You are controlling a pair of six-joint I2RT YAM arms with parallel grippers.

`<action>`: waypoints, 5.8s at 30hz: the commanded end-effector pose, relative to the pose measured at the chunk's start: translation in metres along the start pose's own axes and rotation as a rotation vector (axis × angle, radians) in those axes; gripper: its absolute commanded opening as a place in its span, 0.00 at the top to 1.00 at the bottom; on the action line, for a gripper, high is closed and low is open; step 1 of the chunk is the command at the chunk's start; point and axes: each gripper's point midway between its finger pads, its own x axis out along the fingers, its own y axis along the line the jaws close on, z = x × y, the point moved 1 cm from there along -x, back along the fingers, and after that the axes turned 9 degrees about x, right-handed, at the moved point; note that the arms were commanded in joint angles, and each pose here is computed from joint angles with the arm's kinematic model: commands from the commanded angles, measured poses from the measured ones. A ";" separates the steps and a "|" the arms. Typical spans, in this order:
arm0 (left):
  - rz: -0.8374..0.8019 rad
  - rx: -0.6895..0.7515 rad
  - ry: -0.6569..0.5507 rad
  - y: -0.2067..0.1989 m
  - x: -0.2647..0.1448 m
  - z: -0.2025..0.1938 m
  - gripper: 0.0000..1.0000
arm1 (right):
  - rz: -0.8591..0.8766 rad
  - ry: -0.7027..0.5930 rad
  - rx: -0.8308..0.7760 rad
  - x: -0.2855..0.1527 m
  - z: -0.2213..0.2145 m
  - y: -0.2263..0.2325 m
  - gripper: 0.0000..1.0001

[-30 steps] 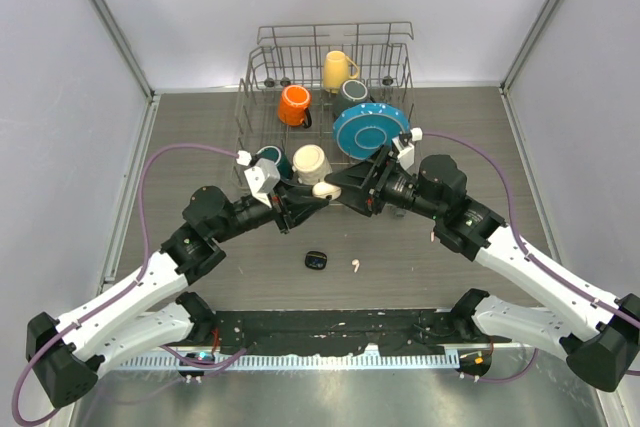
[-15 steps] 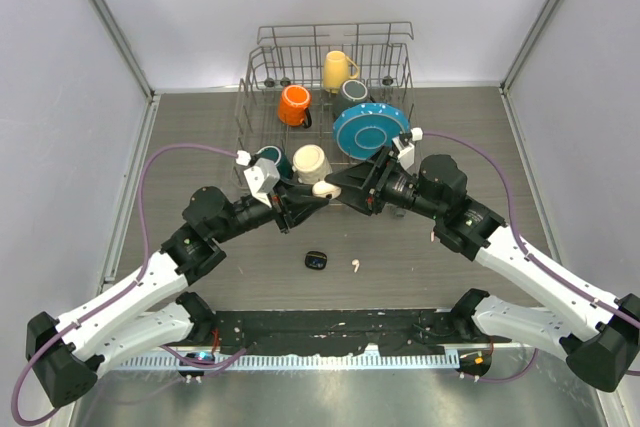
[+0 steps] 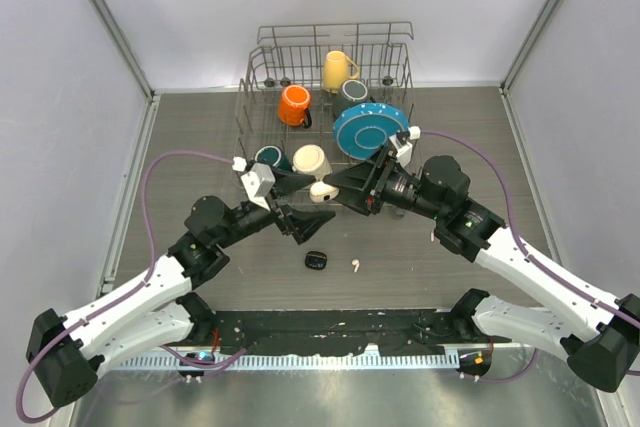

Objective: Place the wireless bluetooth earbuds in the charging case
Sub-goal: Pick up the charging case at the center of the board.

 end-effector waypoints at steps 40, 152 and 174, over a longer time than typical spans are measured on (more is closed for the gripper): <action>-0.074 0.010 -0.324 -0.011 0.015 0.058 0.44 | 0.118 0.068 0.025 -0.006 -0.013 0.022 0.89; -0.124 0.099 -0.324 -0.024 0.006 0.038 1.00 | 0.088 0.190 -0.081 -0.010 -0.031 0.013 0.35; -0.121 0.096 -0.330 -0.022 0.010 0.042 0.89 | 0.060 0.202 -0.064 -0.005 -0.031 0.000 0.86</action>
